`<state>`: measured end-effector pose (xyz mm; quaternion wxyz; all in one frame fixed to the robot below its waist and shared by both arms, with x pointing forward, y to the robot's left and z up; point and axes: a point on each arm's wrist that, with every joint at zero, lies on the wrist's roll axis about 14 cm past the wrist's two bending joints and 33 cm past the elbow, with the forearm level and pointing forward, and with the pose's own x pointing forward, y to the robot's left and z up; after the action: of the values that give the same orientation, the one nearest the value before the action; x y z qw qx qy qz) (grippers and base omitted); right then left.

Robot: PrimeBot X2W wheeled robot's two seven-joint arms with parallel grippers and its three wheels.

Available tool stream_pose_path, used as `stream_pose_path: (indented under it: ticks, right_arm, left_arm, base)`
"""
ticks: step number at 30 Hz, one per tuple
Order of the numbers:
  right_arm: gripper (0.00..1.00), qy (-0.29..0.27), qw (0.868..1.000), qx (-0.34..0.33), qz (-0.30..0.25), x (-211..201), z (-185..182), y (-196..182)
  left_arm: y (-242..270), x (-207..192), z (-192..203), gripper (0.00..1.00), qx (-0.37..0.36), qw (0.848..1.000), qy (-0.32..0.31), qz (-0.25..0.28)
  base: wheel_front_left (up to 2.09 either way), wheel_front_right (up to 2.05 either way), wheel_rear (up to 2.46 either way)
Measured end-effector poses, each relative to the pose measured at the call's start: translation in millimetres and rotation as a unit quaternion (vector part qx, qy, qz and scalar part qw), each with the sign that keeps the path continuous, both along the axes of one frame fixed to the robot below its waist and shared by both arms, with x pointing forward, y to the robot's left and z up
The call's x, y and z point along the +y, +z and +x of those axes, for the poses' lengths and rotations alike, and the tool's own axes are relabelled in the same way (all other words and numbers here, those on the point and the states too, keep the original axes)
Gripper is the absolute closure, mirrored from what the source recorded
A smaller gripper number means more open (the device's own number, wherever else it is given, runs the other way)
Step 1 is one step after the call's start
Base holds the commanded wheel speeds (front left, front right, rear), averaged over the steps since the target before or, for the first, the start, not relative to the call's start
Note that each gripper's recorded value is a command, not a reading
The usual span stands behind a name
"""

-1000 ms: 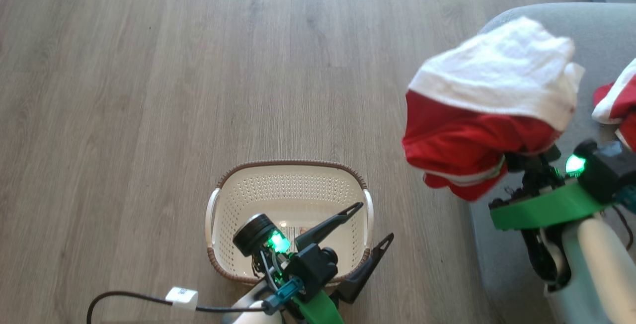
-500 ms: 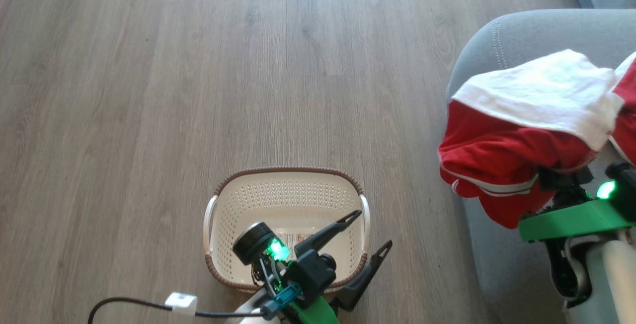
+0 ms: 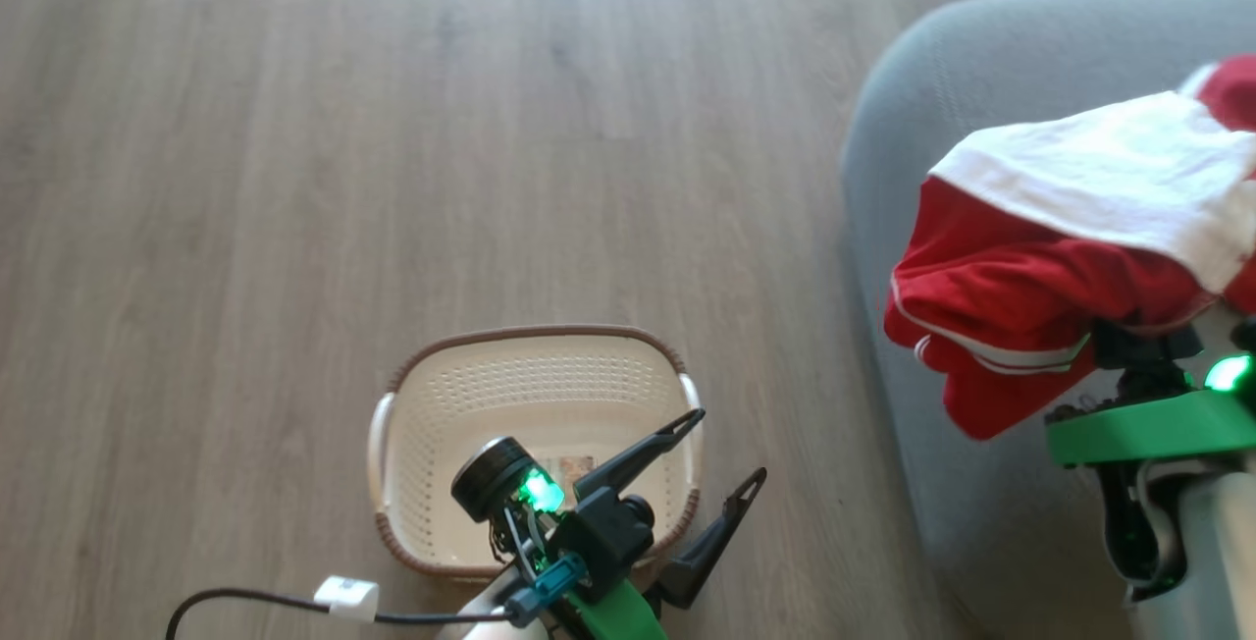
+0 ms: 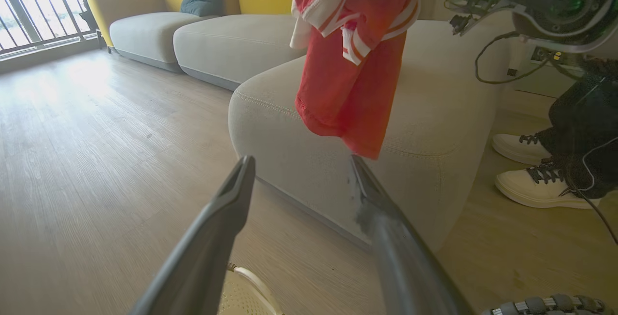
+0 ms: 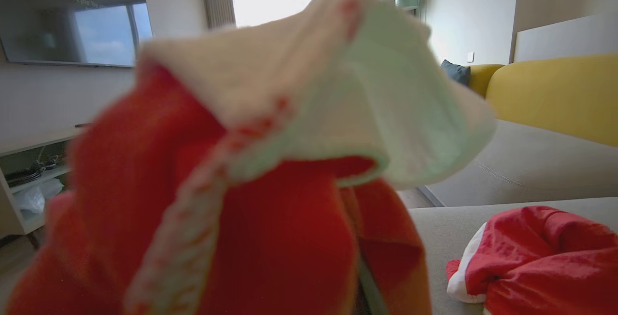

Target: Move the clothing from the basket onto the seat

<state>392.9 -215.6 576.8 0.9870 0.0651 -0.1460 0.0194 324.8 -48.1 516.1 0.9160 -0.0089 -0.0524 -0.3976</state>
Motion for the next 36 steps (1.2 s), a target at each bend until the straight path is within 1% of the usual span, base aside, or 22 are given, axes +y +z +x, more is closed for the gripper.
stream_pose_path:
  ticks: [7,12,19,24,27,30,36]
  right_arm:
    - [1.00,-0.060,0.998,-0.005,-0.010,-40.5,-15.4,5.2]
    - [1.00,-0.110,0.994,0.001,-0.028,-73.0,-36.0,5.4]
    - [1.00,-0.188,0.981,0.009,-0.042,-117.0,-75.1,8.2]
    - [1.00,-0.237,0.970,0.018,-0.044,-140.0,-102.0,7.4]
    - [1.00,-0.269,0.962,0.020,-0.046,-154.5,-118.9,8.9]
    - [1.00,-0.287,0.956,0.022,-0.049,-162.8,-130.1,10.0]
    - [1.00,-0.296,0.954,0.022,-0.047,-168.8,-132.3,9.3]
  left_arm:
    - [-5.2,-29.3,-1.2,0.00,0.009,0.999,-0.053,-0.004]
    - [-6.3,-56.6,-4.8,0.00,0.013,0.995,-0.102,-0.012]
    - [-9.5,-95.8,-20.6,0.00,0.023,0.983,-0.178,-0.025]
    - [-4.7,-122.3,-34.7,0.00,0.019,0.971,-0.234,-0.037]
    - [-4.8,-131.6,-41.3,0.00,0.022,0.966,-0.254,-0.042]
    - [-4.9,-137.9,-46.6,0.00,0.024,0.962,-0.268,-0.045]
    - [-4.3,-136.0,-44.3,0.00,0.022,0.963,-0.263,-0.044]
  base:
    - [0.00,0.00,0.00]
    - [0.00,0.00,0.00]
    - [0.00,0.00,0.00]
    - [0.00,0.00,0.00]
    - [0.00,0.00,0.00]
    - [0.00,0.00,0.00]
    - [0.00,0.00,0.00]
